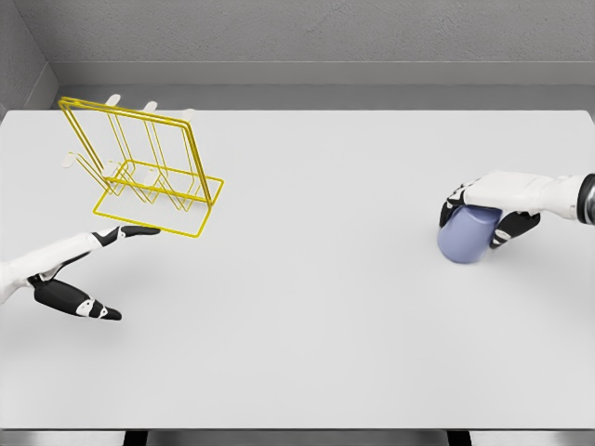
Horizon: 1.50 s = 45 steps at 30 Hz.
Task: Place the cup on the cup holder with both arms
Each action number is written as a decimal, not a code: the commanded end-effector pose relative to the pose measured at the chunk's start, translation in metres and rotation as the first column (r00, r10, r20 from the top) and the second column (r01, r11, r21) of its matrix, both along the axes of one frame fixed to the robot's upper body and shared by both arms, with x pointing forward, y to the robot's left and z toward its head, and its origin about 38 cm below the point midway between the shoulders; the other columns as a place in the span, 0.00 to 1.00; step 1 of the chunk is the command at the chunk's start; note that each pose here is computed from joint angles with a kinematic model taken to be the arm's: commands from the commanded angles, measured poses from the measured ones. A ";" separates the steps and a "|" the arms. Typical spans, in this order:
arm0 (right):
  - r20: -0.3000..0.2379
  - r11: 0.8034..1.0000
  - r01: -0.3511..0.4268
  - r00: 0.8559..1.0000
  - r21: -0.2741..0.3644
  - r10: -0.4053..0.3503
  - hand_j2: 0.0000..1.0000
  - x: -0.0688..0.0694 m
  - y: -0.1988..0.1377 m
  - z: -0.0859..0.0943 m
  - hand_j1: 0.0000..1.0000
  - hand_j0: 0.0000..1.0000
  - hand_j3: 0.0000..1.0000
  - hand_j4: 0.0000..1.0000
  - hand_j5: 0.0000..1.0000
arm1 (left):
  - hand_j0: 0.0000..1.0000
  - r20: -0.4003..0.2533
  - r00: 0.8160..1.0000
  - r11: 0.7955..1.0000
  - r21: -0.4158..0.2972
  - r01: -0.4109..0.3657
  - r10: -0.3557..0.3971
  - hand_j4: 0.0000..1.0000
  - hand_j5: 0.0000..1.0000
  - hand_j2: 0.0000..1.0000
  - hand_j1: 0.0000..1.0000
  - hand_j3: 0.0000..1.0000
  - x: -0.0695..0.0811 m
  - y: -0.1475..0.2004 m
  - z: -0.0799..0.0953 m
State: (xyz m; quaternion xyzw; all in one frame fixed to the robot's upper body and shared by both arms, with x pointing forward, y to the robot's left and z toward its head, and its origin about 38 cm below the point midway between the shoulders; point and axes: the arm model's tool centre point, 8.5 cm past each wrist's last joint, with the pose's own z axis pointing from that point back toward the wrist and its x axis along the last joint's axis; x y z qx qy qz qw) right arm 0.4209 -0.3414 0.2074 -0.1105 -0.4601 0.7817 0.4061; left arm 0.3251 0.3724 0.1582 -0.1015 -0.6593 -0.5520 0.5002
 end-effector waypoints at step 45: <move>0.213 0.870 -0.476 0.870 0.131 0.444 0.56 -0.029 0.162 0.060 0.56 0.56 0.56 0.56 0.56 | 1.00 0.005 1.000 1.000 -0.002 -0.007 0.007 1.00 1.00 1.00 1.00 1.00 0.002 0.004 0.005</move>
